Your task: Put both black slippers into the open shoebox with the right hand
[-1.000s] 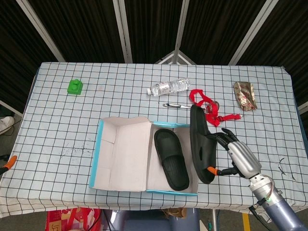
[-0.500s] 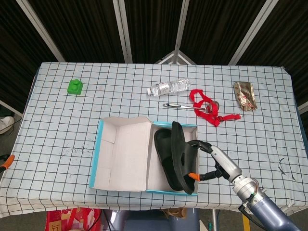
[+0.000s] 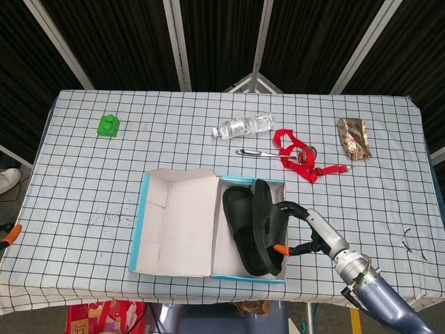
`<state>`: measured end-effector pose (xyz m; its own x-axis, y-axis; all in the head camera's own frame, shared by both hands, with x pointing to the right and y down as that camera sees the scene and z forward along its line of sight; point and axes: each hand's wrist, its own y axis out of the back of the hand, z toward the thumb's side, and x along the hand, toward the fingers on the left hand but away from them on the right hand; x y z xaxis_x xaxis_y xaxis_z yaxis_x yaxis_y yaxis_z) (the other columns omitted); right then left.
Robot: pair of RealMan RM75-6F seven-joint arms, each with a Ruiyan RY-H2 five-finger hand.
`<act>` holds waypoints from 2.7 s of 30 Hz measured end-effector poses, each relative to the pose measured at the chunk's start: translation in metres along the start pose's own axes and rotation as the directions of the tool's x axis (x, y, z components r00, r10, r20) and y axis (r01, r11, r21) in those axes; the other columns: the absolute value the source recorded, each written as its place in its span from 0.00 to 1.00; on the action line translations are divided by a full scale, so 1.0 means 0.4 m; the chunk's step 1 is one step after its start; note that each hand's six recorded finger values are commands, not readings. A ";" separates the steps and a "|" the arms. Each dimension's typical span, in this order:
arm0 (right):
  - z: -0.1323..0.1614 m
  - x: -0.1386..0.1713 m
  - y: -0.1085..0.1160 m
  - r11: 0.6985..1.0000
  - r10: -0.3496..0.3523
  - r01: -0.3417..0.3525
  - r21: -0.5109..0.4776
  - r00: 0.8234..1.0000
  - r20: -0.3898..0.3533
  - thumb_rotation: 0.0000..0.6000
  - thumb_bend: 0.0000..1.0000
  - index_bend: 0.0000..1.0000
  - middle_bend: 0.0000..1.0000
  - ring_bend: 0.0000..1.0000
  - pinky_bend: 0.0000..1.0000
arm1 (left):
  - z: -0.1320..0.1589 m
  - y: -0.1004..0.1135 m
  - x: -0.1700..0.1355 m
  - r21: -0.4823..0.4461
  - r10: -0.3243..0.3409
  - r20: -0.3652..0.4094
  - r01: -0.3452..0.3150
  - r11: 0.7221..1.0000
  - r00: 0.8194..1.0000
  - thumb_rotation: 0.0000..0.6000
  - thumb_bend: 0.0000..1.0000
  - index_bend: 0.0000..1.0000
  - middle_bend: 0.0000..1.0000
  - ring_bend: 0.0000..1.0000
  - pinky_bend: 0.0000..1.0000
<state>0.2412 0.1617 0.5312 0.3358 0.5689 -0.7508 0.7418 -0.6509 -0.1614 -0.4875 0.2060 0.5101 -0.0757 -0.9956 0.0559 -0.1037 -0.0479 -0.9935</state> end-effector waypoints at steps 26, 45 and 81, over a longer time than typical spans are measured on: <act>-0.071 -0.086 -0.072 0.999 -0.046 0.044 0.025 0.994 0.096 1.00 0.43 0.62 0.41 0.24 0.09 | -0.004 -0.002 0.003 0.000 -0.004 -0.004 0.004 1.000 1.000 1.00 0.07 0.14 0.00 0.00 0.10; -0.132 -0.107 -0.116 0.996 -0.037 0.031 0.081 0.996 0.079 1.00 0.43 0.63 0.41 0.26 0.09 | -0.004 -0.001 0.002 0.002 -0.006 -0.003 0.006 1.000 1.000 1.00 0.07 0.14 0.00 0.00 0.10; -0.284 -0.094 -0.238 0.902 -0.045 0.061 0.427 0.998 -0.048 1.00 0.43 0.64 0.41 0.26 0.09 | -0.004 0.006 0.001 0.003 0.002 -0.004 -0.002 1.000 1.000 1.00 0.07 0.14 0.00 0.00 0.10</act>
<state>0.2239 0.2595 0.6475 0.3296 0.6206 -0.7115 0.4420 -0.7674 -0.4645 -0.4895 0.2057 0.5079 -0.0797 -0.9953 0.0544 -0.1010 -0.0462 -0.9938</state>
